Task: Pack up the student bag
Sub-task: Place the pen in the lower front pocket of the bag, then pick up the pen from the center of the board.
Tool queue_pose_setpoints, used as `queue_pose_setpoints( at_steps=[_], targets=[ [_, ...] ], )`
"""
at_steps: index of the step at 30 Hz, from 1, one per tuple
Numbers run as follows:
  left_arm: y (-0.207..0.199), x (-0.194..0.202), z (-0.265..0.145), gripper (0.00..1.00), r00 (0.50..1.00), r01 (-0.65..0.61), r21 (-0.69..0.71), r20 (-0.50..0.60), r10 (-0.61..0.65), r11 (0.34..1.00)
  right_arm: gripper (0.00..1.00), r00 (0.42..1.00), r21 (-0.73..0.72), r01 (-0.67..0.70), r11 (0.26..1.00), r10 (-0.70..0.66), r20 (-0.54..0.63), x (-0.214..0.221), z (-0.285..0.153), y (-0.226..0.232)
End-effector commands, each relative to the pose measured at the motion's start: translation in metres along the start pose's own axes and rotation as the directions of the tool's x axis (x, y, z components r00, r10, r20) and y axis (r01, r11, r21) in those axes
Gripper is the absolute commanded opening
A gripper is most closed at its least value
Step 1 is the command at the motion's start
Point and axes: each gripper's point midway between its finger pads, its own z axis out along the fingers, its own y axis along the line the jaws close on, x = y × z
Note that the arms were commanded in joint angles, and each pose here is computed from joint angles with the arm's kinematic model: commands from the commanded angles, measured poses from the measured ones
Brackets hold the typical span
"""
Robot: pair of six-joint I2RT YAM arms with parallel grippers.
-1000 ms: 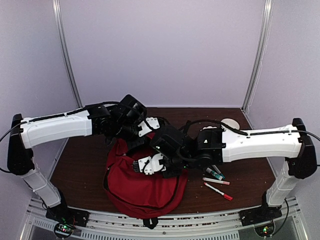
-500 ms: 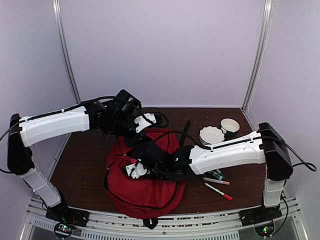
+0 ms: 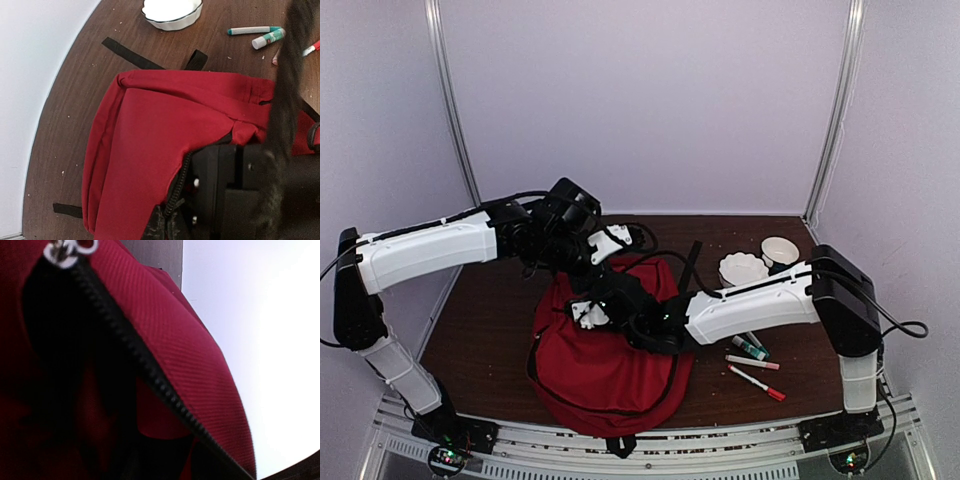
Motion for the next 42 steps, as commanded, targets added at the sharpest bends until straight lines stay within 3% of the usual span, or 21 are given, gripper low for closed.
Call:
queue_pose_setpoints(
  at_steps=[1, 7, 17, 22, 31, 37, 42],
  targets=[
    [0.013, -0.023, -0.020, 0.00, 0.995, 0.022, -0.031, 0.098, -0.019, 0.999, 0.49, 0.999, 0.027, -0.020, 0.999, 0.021, -0.040, 0.007, 0.004, -0.004],
    [0.019, -0.019, -0.020, 0.00, 0.996, 0.032, -0.051, 0.087, -0.028, 0.998, 0.53, 0.999, -0.091, -0.026, 0.996, 0.029, 0.034, 0.004, -0.026, 0.012],
    [0.023, -0.013, -0.014, 0.00, 0.997, 0.045, -0.067, 0.065, -0.040, 0.997, 0.54, 0.978, -0.190, -0.167, 0.967, 0.187, 0.091, 0.009, -0.090, -0.019],
    [0.023, -0.009, -0.009, 0.00, 0.998, 0.046, -0.072, 0.052, -0.043, 0.996, 0.54, 0.969, -0.371, -0.157, 0.915, 0.215, 0.120, 0.021, -0.128, -0.001],
    [0.026, -0.005, -0.006, 0.00, 0.998, 0.054, -0.091, 0.039, -0.050, 0.994, 0.49, 0.957, -0.488, -0.262, 0.833, 0.288, -0.023, 0.133, -0.175, 0.033],
    [0.025, -0.004, -0.001, 0.00, 0.998, 0.051, -0.083, 0.027, -0.049, 0.995, 0.46, 0.893, -0.615, -0.445, 0.651, 0.370, -0.255, 0.221, -0.181, 0.075],
    [0.025, -0.003, 0.001, 0.00, 0.998, 0.055, -0.085, 0.020, -0.054, 0.995, 0.41, 0.824, -0.616, -0.566, 0.548, 0.386, -0.414, 0.258, -0.172, 0.096]
  ],
)
